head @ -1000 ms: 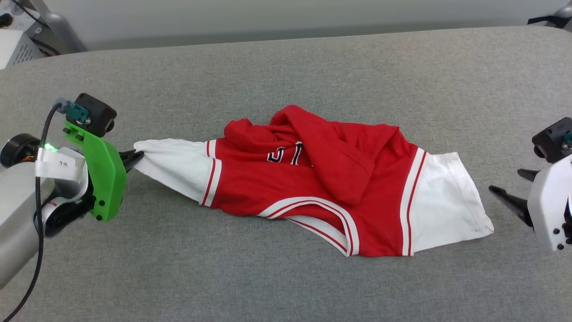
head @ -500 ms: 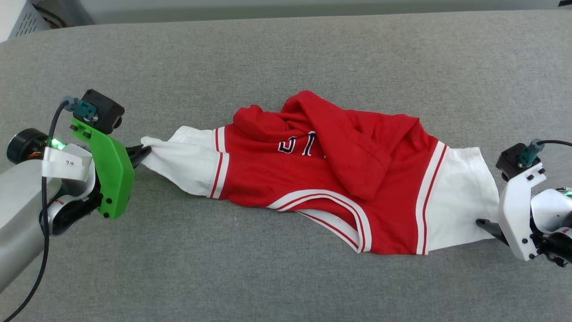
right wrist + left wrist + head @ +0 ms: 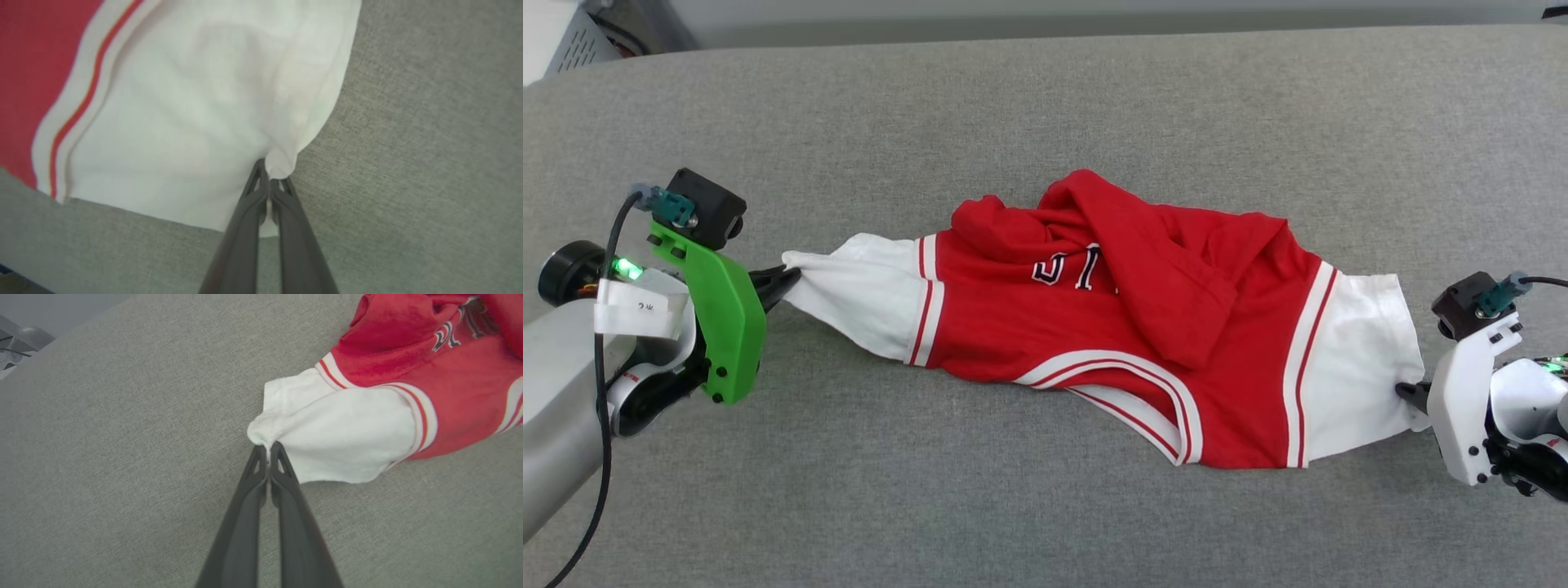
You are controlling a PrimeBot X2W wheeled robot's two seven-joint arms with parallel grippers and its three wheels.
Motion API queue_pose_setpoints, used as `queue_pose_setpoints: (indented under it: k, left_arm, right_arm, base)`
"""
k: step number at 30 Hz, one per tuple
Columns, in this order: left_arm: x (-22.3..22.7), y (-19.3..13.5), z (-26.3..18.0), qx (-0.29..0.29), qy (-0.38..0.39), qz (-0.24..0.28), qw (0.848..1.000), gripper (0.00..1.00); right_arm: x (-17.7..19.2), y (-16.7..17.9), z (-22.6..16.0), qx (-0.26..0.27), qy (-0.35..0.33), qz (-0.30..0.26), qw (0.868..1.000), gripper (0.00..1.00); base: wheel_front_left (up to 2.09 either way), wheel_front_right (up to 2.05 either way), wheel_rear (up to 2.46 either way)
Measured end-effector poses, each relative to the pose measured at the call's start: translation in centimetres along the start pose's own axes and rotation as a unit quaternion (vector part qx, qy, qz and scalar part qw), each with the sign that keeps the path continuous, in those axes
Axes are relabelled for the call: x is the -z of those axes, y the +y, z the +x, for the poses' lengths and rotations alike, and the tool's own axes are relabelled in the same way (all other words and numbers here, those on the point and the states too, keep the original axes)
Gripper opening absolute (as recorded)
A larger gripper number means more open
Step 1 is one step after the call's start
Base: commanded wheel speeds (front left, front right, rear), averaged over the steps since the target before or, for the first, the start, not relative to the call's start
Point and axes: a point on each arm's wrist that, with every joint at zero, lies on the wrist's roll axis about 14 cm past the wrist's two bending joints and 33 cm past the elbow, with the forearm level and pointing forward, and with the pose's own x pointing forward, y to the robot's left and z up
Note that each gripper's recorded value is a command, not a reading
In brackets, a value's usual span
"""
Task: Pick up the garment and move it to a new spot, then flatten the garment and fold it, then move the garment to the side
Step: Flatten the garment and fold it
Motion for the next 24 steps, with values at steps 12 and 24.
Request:
queue_pose_setpoints:
  k: [12, 24]
  left_arm:
    - [-5.2, -3.4, -5.6, 0.023, -0.100, 0.040, 0.994, 0.00]
    - [-14.7, -6.6, -13.2, 0.040, -0.248, 0.078, 0.965, 0.00]
  right_arm:
    - [-8.2, -0.8, -8.9, 0.020, -0.237, -0.004, 0.971, 0.00]
    - [-16.4, -1.9, -21.6, 0.053, -0.426, -0.022, 0.903, 0.00]
  base:
    - [0.00, 0.00, 0.00]
    - [0.00, 0.00, 0.00]
